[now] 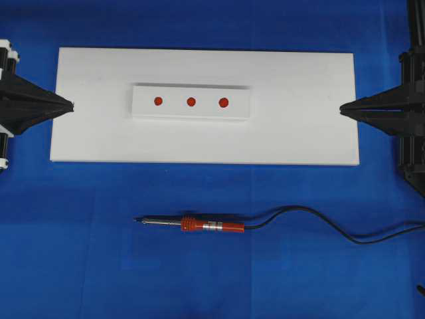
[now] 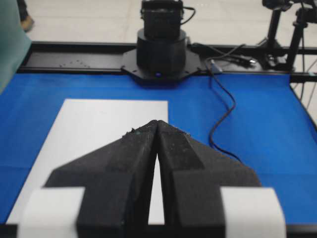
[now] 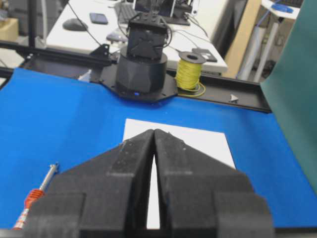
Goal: Touch the tip of the soldering iron to the mark.
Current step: 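Move the right gripper down over the red-handled soldering iron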
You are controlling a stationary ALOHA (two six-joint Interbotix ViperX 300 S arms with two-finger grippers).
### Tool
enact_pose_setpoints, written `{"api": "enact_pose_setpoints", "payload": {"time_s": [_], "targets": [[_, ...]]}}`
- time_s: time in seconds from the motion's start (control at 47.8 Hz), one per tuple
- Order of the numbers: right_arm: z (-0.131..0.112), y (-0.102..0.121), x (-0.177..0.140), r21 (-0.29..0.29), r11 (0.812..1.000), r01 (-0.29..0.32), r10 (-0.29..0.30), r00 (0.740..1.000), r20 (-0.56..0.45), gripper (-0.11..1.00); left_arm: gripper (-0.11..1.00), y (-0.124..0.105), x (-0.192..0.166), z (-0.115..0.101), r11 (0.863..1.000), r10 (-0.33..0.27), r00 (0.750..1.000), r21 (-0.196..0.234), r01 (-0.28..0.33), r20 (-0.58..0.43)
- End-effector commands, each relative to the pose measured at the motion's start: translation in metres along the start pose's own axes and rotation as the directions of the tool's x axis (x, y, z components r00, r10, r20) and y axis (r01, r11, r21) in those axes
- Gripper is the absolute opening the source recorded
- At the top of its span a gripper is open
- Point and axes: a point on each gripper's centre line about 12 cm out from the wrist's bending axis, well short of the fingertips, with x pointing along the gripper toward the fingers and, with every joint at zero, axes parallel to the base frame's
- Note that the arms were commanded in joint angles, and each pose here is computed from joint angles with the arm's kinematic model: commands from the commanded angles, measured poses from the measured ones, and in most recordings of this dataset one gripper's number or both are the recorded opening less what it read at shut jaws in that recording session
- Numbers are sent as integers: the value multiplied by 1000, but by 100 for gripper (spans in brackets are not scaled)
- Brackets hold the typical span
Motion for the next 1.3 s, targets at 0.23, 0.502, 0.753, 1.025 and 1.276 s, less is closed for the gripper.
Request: {"api": "enact_pose_setpoints", "payload": {"time_s": [0.23,0.502,0.753,1.025,1.276], "targets": [[3,13,14,19,998,-59,60,995,-73,-6,0,-1,1,3,1000,-7,1000,3,7,11],[-1,23,40,64,994,-88,97,984,-149,-5,0,-1,1,2,1000,-7,1000,1,7,8],[-24,30,76,140,988,-71,106,958,-266,40,0,-1,1,2,1000,-7,1000,1,7,8],[-60,51,125,197,978,-62,145,887,-438,90,0,-1,0,1,1000,-7,1000,1,7,6],[-93,76,170,251,968,-11,168,770,-615,88,0,-1,0,1,1000,-7,1000,2,7,5]]}}
